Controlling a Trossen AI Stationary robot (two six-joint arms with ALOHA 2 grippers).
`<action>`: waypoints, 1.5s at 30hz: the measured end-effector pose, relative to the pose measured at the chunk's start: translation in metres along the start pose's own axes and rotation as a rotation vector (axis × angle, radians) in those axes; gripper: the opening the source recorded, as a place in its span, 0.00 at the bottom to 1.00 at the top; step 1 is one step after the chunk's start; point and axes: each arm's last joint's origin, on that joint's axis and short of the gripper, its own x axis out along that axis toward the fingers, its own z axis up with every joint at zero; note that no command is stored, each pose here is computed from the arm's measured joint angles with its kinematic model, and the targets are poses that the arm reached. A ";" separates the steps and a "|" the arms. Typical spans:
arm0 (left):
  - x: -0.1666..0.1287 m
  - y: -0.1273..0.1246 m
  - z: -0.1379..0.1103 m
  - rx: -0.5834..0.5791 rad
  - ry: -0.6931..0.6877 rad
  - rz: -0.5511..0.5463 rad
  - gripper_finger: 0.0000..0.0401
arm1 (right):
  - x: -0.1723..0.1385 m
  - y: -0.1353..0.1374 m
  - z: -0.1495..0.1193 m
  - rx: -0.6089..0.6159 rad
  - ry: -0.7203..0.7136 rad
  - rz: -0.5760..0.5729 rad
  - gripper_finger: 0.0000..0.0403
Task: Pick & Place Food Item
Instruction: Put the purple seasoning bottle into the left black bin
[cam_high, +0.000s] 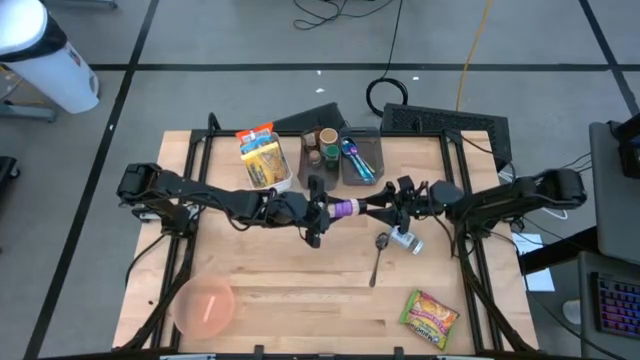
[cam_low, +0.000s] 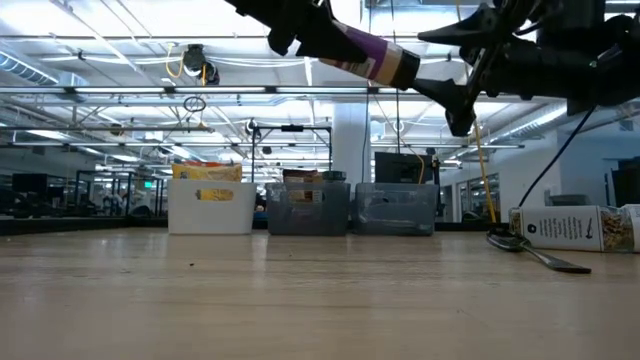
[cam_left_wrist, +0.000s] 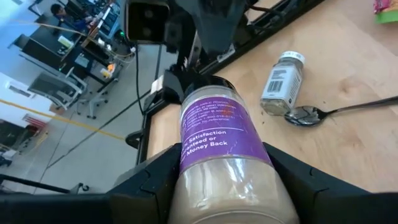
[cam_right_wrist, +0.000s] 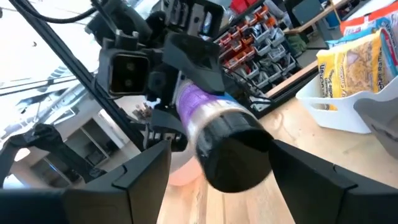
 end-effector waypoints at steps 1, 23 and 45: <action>0.000 0.000 0.000 0.000 -0.003 0.002 0.47 | 0.001 -0.001 -0.001 0.004 0.000 0.000 0.65; -0.001 0.000 0.007 0.015 -0.065 0.027 0.46 | 0.024 -0.014 0.003 -0.023 -0.047 0.061 0.65; -0.002 0.001 0.007 0.034 -0.039 0.065 0.46 | 0.031 -0.009 0.008 0.004 -0.015 0.154 0.62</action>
